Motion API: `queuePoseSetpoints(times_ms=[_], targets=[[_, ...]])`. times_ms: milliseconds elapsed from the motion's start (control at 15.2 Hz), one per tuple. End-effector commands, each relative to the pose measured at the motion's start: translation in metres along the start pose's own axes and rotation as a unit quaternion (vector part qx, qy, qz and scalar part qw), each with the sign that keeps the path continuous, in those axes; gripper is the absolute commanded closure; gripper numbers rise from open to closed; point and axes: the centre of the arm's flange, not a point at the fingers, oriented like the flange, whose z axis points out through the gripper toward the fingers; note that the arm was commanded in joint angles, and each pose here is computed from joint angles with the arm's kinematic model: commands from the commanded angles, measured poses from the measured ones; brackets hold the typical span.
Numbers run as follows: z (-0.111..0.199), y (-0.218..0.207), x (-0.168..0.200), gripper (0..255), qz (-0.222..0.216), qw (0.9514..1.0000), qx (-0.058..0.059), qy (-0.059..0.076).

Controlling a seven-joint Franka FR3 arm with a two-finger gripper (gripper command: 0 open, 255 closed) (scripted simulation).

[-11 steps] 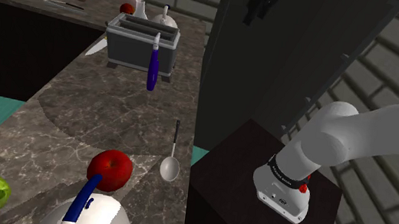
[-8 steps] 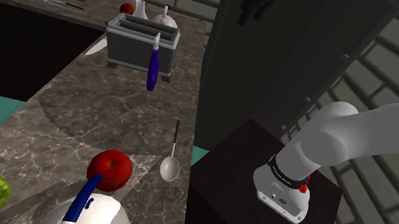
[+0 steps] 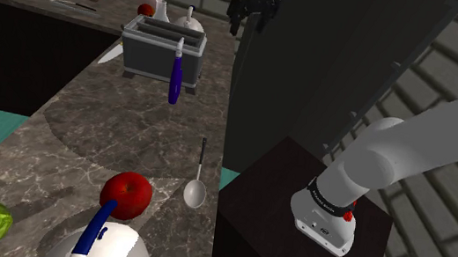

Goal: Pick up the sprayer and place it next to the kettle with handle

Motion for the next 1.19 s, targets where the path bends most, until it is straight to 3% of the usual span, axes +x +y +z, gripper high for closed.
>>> queuePoseSetpoints(times_ms=[0,264,528,792,1122], targets=[[0.013,-0.015,0.019,0,0.034,0.9994,0.0,-0.005],[0.041,-0.041,0.058,0,0.097,0.9952,0.0,-0.016],[0.071,-0.062,0.1,0,0.159,0.9869,-0.001,-0.026],[0.101,-0.077,0.143,0,0.22,0.9747,-0.002,-0.037],[0.137,-0.088,0.194,0,0.29,0.9558,-0.002,-0.049]])
